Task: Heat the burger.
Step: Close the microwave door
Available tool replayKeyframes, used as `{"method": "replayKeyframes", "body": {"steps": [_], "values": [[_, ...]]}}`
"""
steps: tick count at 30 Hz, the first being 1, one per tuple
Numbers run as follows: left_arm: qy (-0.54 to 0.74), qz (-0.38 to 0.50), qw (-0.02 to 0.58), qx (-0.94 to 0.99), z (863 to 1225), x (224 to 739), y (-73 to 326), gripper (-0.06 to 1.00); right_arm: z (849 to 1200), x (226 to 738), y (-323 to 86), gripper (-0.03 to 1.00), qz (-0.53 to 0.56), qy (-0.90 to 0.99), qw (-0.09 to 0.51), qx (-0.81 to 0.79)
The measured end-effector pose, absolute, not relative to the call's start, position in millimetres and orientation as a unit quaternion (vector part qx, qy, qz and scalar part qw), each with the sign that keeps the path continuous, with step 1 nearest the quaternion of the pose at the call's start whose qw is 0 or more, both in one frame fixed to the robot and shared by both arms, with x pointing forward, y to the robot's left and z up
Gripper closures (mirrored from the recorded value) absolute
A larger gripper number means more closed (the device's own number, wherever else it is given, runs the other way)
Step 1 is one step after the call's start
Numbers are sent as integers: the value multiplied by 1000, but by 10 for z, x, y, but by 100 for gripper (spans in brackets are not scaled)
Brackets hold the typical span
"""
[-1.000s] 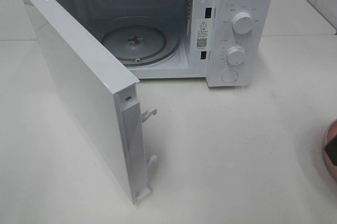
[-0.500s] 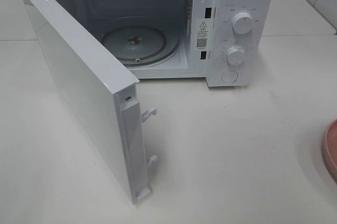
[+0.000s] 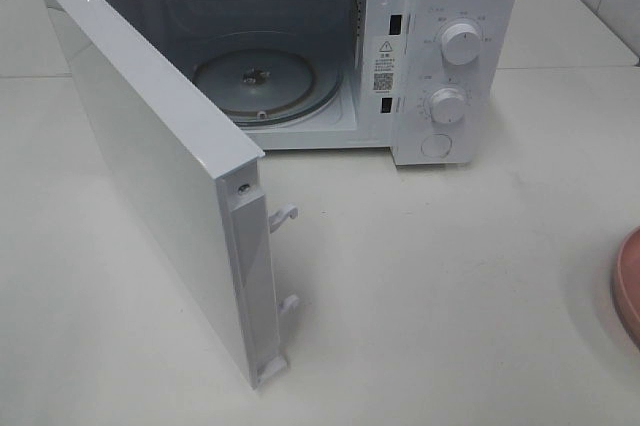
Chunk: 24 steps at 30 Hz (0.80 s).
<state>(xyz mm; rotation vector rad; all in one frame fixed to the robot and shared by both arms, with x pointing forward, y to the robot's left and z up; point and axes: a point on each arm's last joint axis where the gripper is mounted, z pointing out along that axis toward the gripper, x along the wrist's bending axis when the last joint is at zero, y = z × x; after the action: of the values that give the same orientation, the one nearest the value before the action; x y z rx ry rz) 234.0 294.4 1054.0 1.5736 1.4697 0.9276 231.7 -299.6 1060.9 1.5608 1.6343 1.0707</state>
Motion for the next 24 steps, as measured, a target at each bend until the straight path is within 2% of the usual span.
{"method": "replayKeyframes", "body": {"steps": [9, 24], "values": [[578, 365, 388, 619, 10540, 2340, 2944, -5, 10563, 2346, -2989, 20, 418, 590, 345, 598], [578, 365, 388, 619, 10540, 2340, 2944, -5, 10571, 2349, -2989, 21, 420, 587, 348, 599]]}}
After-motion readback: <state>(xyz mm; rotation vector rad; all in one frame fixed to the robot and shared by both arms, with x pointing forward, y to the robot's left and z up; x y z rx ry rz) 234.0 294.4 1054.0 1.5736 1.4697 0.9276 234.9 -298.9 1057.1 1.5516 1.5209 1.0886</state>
